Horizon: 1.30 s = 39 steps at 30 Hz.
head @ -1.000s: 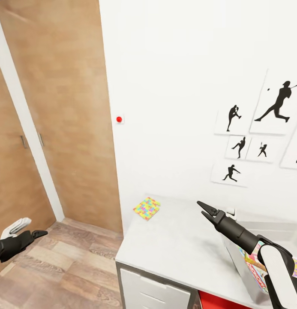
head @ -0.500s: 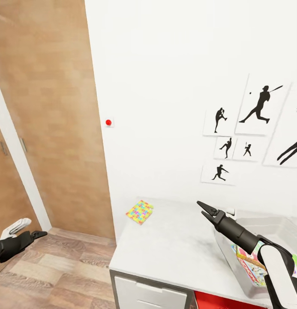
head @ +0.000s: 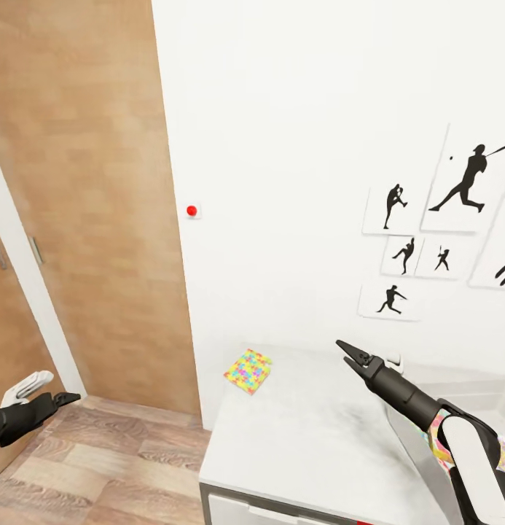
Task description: Put all the toys in the child's room - the three board games (two on the bed and one on the table), the two jigsaw puzzles on the table, and the tennis ball on the table - inside the toy box on the table in the child's room.
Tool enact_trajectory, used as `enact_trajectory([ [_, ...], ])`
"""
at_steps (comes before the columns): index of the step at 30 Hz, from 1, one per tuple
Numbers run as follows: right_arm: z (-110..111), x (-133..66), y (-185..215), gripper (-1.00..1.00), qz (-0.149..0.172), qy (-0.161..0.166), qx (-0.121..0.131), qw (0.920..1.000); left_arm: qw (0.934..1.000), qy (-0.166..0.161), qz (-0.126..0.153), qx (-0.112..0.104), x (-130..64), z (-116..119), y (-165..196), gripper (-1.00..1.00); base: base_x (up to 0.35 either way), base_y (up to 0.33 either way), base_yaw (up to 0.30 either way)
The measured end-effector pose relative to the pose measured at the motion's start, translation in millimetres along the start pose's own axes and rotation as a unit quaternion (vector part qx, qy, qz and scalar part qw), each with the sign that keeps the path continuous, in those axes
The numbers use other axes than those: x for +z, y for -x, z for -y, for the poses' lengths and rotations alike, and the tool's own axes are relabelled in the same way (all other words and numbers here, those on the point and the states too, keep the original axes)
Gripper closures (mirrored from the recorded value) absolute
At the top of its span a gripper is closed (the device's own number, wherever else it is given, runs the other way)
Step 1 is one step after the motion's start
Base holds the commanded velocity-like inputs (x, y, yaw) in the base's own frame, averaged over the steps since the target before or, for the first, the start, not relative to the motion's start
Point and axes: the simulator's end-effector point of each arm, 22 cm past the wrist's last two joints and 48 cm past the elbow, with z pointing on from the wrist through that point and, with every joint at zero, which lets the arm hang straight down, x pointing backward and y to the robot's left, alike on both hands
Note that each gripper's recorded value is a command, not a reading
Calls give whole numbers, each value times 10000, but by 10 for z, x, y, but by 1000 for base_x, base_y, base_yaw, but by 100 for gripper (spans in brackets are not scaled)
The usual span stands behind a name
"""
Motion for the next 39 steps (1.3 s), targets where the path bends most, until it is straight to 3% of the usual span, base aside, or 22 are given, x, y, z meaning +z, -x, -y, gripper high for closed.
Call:
enact_trajectory([
  [8,2,-2,7,-100,11,-2,-3,10000,10000,-2,-3,3,3,3,-3,-100,226,216,-56],
  [24,10,-2,6,-100,12,-9,6,10000,10000,-25,-1,12,5,24,-3,-100,121,198,-242],
  [39,9,2,8,-100,18,-18,-10,10000,10000,-45,5,22,1,42,-1,-100,143,68,-25],
])
